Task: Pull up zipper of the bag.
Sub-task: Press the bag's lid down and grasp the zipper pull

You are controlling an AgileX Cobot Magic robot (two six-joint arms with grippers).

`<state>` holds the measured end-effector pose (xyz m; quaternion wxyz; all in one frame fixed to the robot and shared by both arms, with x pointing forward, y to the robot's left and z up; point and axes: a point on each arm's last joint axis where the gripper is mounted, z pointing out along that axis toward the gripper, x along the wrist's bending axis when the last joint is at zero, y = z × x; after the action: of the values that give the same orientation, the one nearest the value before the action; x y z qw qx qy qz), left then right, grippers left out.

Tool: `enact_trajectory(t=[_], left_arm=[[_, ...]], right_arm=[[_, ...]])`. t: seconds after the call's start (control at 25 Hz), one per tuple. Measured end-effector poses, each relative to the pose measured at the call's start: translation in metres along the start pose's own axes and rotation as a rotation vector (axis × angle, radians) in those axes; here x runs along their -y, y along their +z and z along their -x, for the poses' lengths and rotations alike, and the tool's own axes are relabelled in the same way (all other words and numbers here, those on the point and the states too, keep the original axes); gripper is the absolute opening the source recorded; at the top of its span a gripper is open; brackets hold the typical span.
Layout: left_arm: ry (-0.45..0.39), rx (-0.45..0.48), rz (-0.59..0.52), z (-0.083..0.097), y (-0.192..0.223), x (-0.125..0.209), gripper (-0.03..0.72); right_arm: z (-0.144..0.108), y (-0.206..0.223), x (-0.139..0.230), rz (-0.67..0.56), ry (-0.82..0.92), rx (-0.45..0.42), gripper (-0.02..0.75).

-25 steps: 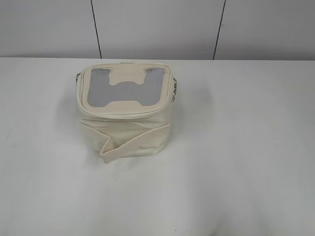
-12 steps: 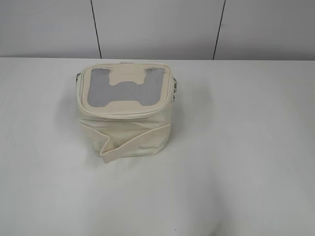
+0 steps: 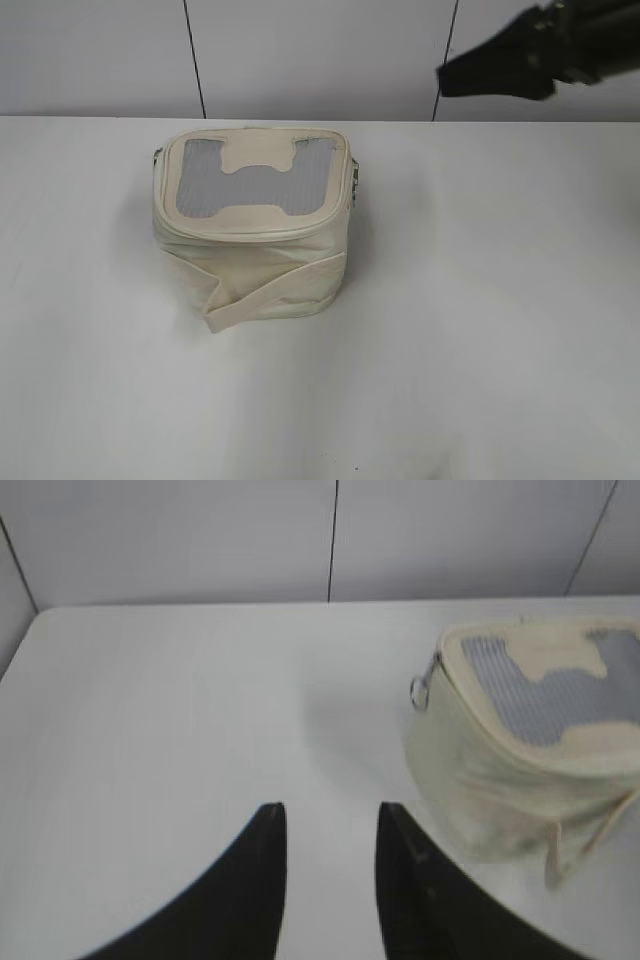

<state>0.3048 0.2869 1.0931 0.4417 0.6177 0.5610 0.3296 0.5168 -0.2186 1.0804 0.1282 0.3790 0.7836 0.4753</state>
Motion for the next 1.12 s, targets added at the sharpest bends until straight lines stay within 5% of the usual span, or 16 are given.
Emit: enact_trajectory(t=[0.24,0.44,0.6,0.76,1.12], left_arm=[[-0.026,0.162,-0.120,0.007,0.107,-0.028,0.237],[-0.026,0.391,-0.201,0.012,0.176,-0.042,0.237],[-0.108,0.570,-0.209,-0.015,0.223,-0.049,0.241],[-0.136,0.642,-0.230,-0.049,0.259,-0.034,0.246],[-0.151,0.679,-0.319,-0.061,0.296,0.007,0.249]], right_arm=[[0.004,0.091,-0.062,-0.094,-0.106,-0.300,0.440],[-0.010,0.136,-0.093,-0.149,-0.172,-0.437,0.440],[-0.003,0.159,-0.104,-0.148,-0.173,-0.482,0.440],[0.006,0.194,-0.096,-0.145,-0.151,-0.515,0.440],[-0.002,0.275,-0.065,-0.173,-0.155,-0.578,0.438]])
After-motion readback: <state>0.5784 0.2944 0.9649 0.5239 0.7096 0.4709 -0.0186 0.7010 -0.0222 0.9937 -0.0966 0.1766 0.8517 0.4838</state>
